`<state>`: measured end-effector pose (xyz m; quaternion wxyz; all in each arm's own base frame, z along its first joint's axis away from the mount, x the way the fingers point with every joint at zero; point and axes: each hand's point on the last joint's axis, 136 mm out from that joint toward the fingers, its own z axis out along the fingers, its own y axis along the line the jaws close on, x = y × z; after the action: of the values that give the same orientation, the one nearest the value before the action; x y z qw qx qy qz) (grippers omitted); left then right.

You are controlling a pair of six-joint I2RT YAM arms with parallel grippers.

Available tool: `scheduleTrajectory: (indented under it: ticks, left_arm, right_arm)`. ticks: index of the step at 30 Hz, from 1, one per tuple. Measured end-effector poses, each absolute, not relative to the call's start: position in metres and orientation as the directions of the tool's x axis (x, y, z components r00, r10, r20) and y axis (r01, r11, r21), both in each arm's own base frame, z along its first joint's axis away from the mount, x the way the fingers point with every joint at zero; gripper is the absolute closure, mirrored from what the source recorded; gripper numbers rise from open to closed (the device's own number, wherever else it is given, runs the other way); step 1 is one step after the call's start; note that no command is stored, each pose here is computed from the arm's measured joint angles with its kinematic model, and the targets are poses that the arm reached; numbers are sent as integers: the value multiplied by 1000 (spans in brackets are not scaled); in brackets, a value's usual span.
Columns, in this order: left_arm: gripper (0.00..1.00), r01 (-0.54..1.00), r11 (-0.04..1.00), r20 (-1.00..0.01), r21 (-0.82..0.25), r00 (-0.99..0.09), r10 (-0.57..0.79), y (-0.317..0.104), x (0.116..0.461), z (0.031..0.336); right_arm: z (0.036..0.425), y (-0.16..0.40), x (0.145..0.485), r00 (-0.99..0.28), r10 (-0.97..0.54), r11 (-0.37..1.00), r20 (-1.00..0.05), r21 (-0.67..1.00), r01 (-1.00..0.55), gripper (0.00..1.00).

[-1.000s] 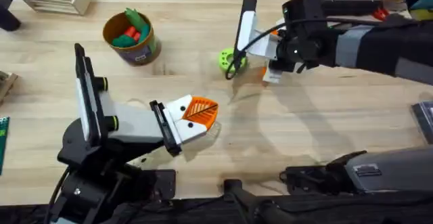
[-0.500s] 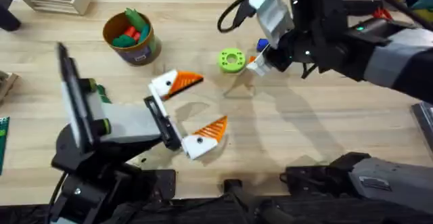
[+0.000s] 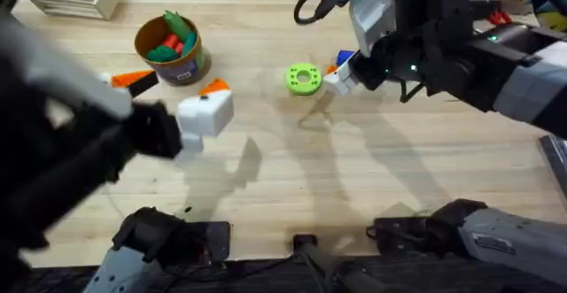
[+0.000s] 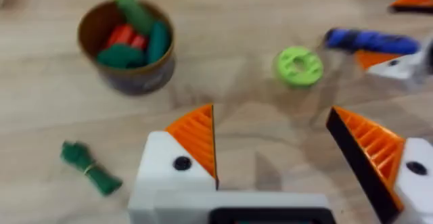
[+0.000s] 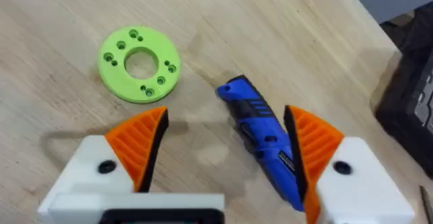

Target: Pick up the gripper from the table and insert it into the empty holder that is missing its gripper. Then pick up a screw, insert it into the mounting hole, and use the screwdriver to tighten it. Finally, clean up the table by picking up the vegetable and placing it into the bucket.

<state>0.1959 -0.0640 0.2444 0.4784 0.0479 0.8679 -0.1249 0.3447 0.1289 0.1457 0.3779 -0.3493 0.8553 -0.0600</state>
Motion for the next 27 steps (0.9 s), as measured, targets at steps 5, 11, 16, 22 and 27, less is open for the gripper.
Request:
scheduleTrajectory:
  ticks: [5, 11, 16, 22, 27]
  left_arm:
    - [14, 114, 983, -716, -144, -697, -24, -63, 215, 237]
    - [13, -29, 990, -524, -136, -846, -97, -62, 234, 191]
    - [14, -302, 947, -405, -114, -856, -322, -19, 238, 165]
    - [13, -643, 766, -216, -4, -748, -628, 63, 236, 114]
    - [14, -684, 727, -119, 54, -728, -676, 83, 227, 90]
  right_arm:
    - [144, 128, 343, -481, -638, 754, -602, -359, -550, 12]
    - [136, 125, 335, -509, -647, 749, -568, -347, -564, 12]
    - [136, 124, 335, -511, -647, 749, -565, -346, -566, 12]
    - [135, 124, 334, -511, -648, 748, -565, -346, -566, 12]
    - [135, 124, 334, -511, -648, 749, -565, -346, -566, 12]
